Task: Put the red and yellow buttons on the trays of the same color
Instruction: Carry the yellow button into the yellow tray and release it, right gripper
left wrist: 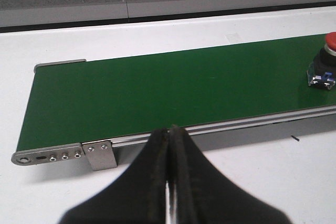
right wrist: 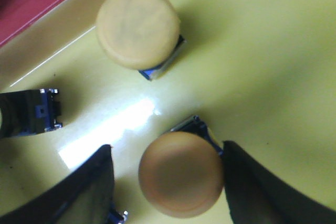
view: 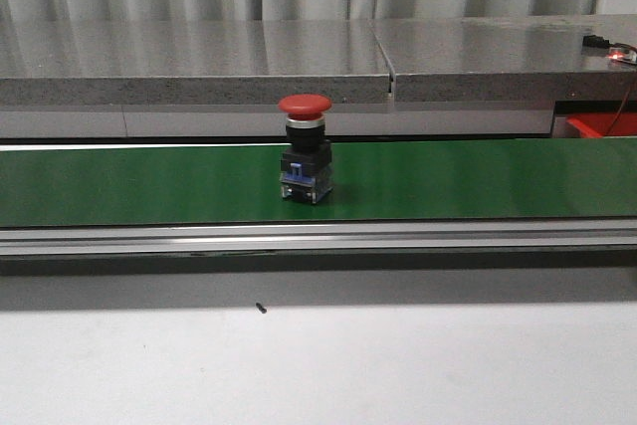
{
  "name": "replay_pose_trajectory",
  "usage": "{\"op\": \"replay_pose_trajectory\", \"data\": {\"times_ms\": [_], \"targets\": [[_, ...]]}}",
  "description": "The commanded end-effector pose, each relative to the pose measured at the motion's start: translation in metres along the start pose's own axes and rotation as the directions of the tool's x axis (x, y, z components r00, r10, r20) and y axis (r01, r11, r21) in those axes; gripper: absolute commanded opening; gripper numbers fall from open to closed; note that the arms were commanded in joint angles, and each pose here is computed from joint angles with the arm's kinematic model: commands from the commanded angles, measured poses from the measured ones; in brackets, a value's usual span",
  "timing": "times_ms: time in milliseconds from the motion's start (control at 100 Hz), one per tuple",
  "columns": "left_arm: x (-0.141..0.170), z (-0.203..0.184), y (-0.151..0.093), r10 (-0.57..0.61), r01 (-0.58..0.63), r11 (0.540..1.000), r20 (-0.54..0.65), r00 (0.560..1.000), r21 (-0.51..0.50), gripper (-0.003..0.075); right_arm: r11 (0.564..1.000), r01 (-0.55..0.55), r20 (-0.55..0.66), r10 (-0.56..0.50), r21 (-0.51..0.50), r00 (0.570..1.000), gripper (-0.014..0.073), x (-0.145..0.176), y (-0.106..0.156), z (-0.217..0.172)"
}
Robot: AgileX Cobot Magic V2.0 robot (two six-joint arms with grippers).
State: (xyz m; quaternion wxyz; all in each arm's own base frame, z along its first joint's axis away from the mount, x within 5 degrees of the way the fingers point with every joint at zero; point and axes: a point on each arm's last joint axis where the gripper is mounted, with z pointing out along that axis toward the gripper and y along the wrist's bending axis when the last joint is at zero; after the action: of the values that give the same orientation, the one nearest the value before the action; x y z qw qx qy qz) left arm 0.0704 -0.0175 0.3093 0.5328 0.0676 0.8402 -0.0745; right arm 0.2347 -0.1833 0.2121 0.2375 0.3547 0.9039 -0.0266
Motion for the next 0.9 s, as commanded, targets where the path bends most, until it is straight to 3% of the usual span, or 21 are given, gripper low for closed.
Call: {"op": "replay_pose_trajectory", "data": {"times_ms": [0, 170, 590, 890], "targets": [[-0.013, -0.003, -0.001, -0.016, 0.016, 1.000, 0.082, 0.996, 0.007, -0.0020, 1.000, -0.010, 0.089, 0.010, -0.005, 0.996, 0.0522, -0.011, 0.000, -0.014], [-0.013, -0.003, -0.001, -0.016, 0.016, 1.000, 0.082, 0.996, 0.007, -0.0020, 1.000, -0.009, 0.104, 0.009, -0.006, 0.995, 0.0521, -0.012, 0.001, -0.016], [-0.013, -0.003, -0.001, -0.016, 0.016, 1.000, 0.082, 0.996, 0.007, -0.0020, 1.000, 0.004, 0.281, 0.004, -0.027, 0.960, 0.0517, -0.018, 0.008, -0.059], [-0.013, -0.003, -0.001, -0.016, 0.016, 1.000, 0.082, 0.996, 0.007, -0.0020, 0.976, 0.202, 0.357, -0.160, -0.083, 0.920, 0.0517, -0.007, 0.057, -0.088]]}}
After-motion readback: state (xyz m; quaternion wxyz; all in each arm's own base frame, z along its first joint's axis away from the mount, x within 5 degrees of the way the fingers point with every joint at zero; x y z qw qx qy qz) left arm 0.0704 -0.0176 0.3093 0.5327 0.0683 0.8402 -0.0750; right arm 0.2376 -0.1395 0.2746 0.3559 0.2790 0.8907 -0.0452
